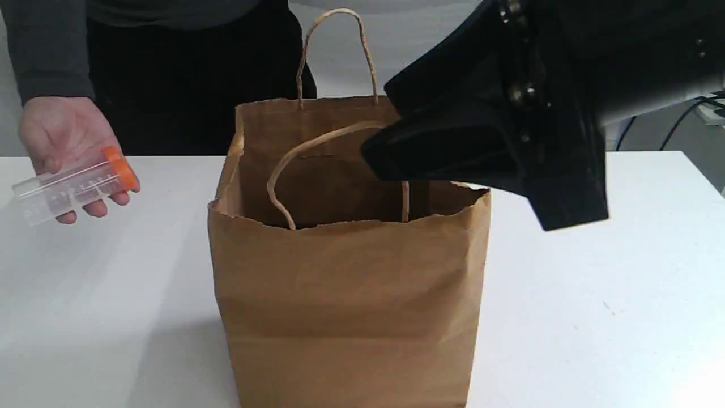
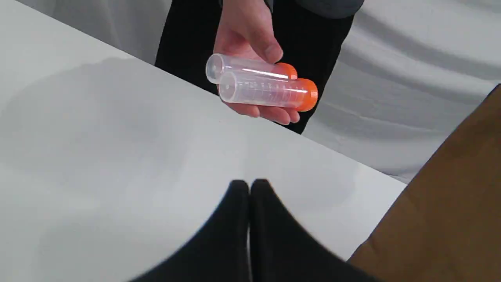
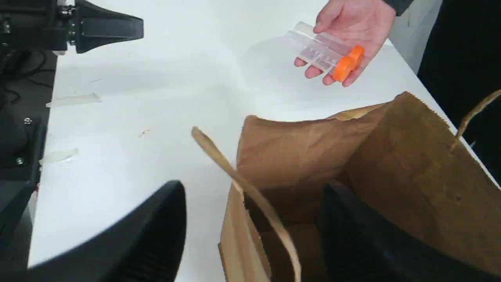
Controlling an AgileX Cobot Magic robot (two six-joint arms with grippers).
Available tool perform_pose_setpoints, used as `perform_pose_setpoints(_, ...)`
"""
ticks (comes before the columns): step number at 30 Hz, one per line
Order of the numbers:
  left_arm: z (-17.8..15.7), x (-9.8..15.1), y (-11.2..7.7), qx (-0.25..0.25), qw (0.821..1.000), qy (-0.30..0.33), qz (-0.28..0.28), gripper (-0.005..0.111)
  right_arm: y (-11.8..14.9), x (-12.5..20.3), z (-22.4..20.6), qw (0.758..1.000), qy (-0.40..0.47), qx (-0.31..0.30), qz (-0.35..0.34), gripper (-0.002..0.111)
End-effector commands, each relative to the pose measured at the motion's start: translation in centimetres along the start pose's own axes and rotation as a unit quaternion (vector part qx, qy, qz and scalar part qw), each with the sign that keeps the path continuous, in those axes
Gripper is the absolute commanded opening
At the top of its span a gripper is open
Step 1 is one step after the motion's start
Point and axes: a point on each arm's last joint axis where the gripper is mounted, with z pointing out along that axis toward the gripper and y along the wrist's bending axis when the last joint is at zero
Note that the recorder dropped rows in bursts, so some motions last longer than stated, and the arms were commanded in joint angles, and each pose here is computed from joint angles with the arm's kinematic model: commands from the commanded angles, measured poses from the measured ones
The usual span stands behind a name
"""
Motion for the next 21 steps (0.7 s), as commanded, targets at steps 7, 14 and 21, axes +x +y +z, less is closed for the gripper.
perform_pose_setpoints(7, 0.1, 0.2, 0.1, -0.001, 1.0, 0.005, 0.002, 0.0, -1.9, 1.5, 3.1, 0.999, 0.026, -0.015, 0.033, 0.052)
perform_pose_setpoints(14, 0.1, 0.2, 0.1, -0.001, 1.0, 0.005, 0.002, 0.0, -2.0, 1.6, 3.4, 0.999, 0.028, -0.016, 0.037, 0.024)
perform_pose_setpoints(21, 0.1, 0.2, 0.0, 0.001, 1.0, 0.004, -0.026, 0.0, -2.1, 1.7, 3.4, 0.999, 0.032, -0.014, 0.035, 0.0)
